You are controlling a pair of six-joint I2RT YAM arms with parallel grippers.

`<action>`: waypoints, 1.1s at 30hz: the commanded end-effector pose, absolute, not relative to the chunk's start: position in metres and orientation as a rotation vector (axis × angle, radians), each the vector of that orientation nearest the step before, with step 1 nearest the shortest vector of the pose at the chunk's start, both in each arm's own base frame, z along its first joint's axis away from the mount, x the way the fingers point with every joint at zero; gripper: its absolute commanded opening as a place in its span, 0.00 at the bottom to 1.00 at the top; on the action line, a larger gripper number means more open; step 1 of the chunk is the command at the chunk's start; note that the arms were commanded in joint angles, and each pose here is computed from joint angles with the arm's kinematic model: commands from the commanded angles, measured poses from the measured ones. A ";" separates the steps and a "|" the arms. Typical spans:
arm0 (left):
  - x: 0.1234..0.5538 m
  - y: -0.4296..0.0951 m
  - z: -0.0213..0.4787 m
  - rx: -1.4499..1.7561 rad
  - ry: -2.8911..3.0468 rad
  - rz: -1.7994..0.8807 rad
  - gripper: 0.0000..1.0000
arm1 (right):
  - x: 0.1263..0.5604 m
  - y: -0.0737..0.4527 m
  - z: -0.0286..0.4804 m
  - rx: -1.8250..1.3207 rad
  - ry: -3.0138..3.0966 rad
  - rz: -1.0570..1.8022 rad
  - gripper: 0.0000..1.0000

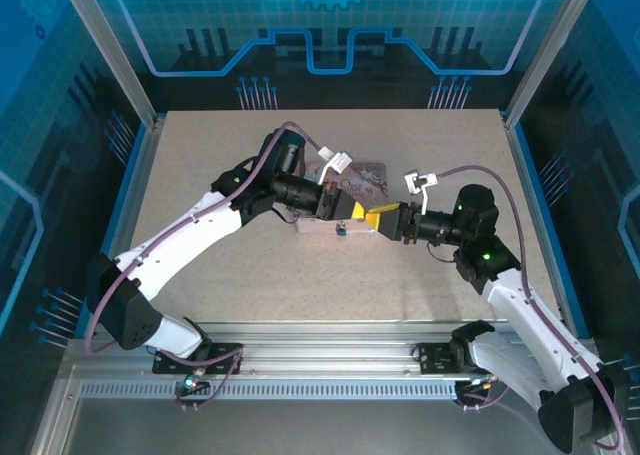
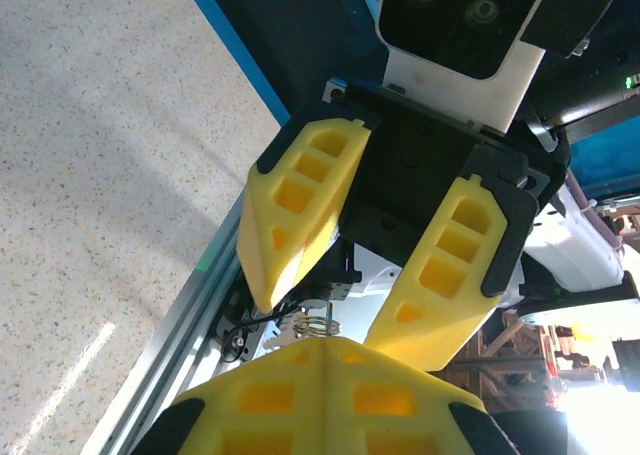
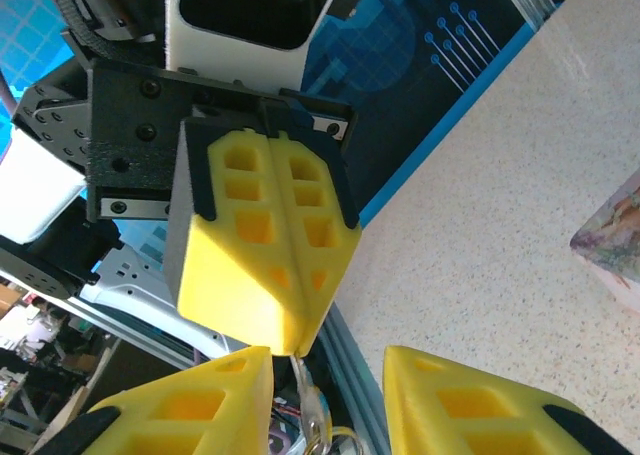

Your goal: Unlock a padlock with a key

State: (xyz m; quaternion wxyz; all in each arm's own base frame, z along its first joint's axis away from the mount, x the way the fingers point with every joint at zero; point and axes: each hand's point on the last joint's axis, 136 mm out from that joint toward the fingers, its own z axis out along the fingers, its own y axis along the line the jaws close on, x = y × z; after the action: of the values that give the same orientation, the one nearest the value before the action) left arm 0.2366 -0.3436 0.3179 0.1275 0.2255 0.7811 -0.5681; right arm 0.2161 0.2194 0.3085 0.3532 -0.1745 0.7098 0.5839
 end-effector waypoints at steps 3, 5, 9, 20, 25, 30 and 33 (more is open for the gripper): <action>0.230 -0.339 0.329 0.669 2.230 -1.689 0.00 | 0.212 0.218 0.321 -0.474 1.779 1.532 0.36; 0.231 -0.339 0.329 0.666 2.231 -1.686 0.00 | 0.211 0.218 0.320 -0.474 1.781 1.537 0.33; 0.233 -0.339 0.329 0.659 2.226 -1.688 0.00 | 0.208 0.219 0.320 -0.492 1.780 1.542 0.31; 0.236 -0.337 0.330 0.639 2.223 -1.691 0.00 | 0.210 0.221 0.310 -0.488 1.822 1.524 0.18; 0.237 -0.336 0.329 0.634 2.225 -1.689 0.00 | 0.210 0.221 0.310 -0.492 1.819 1.528 0.00; 0.237 -0.336 0.329 0.633 2.220 -1.692 0.00 | 0.208 0.221 0.312 -0.501 1.811 1.523 0.00; 0.237 -0.337 0.331 0.632 2.215 -1.697 0.00 | 0.209 0.220 0.312 -0.497 1.812 1.518 0.00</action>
State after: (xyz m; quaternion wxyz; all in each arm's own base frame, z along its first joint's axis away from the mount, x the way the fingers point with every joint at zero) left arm 0.2422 -0.3407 0.3190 0.1317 0.2133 0.7782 -0.5758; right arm 0.2152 0.2186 0.3107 0.3573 -0.1791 0.7055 0.5853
